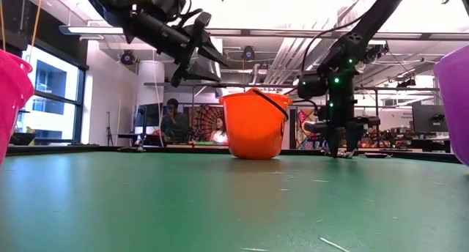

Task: Sort candy by brand, put in halloween buckets
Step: Put the brown chocolate into the violet bucket

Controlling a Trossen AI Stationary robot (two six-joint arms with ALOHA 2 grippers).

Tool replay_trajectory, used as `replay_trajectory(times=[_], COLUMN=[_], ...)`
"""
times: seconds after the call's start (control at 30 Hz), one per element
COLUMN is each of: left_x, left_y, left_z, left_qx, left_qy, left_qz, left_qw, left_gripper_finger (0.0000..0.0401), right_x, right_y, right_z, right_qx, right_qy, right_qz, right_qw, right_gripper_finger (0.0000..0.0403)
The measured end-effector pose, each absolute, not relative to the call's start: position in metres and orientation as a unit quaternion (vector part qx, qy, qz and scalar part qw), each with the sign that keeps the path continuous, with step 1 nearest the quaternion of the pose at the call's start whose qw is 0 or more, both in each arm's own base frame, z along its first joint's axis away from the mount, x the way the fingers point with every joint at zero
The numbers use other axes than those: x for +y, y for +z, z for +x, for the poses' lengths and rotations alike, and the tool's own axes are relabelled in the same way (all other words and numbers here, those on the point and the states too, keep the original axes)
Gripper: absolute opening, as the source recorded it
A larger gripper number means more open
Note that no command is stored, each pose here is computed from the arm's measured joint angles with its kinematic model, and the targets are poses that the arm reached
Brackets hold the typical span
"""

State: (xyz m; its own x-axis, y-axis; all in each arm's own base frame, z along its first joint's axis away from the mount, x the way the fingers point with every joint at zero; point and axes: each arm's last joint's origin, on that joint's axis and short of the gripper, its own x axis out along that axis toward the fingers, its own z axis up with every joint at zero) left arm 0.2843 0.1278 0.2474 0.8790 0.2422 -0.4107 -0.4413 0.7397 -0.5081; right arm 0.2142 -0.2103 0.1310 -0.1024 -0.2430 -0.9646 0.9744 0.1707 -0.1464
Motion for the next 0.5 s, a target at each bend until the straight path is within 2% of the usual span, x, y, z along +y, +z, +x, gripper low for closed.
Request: replay_trajectory(times=[0.07, 0.2, 0.23, 0.37, 0.5], left_x=[0.132, 0.145, 0.148, 0.155, 0.159], left_y=[0.252, 0.277, 0.285, 0.311, 0.325], left_z=[0.278, 0.256, 0.249, 0.221, 0.203], left_qx=[0.158, 0.12, 0.105, 0.061, 0.036], left_qy=[0.164, 0.138, 0.142, 0.169, 0.193], left_qz=[-0.316, -0.285, -0.271, -0.201, -0.154], left_qw=[0.921, 0.941, 0.946, 0.963, 0.968], left_gripper_finger=[0.0206, 0.0206, 0.0206, 0.0206, 0.0206], right_x=[-0.207, -0.195, -0.19, -0.17, -0.136], right_y=[0.133, 0.146, 0.152, 0.189, 0.237], right_z=[0.215, 0.213, 0.211, 0.202, 0.192], right_qx=[0.515, 0.542, 0.547, 0.529, 0.473], right_qy=[-0.533, -0.505, -0.496, -0.479, -0.434], right_qz=[0.357, 0.34, 0.343, 0.358, 0.377], right_qw=[0.569, 0.58, 0.581, 0.602, 0.668], right_gripper_finger=[0.015, 0.0034, 0.0019, 0.0024, 0.0007])
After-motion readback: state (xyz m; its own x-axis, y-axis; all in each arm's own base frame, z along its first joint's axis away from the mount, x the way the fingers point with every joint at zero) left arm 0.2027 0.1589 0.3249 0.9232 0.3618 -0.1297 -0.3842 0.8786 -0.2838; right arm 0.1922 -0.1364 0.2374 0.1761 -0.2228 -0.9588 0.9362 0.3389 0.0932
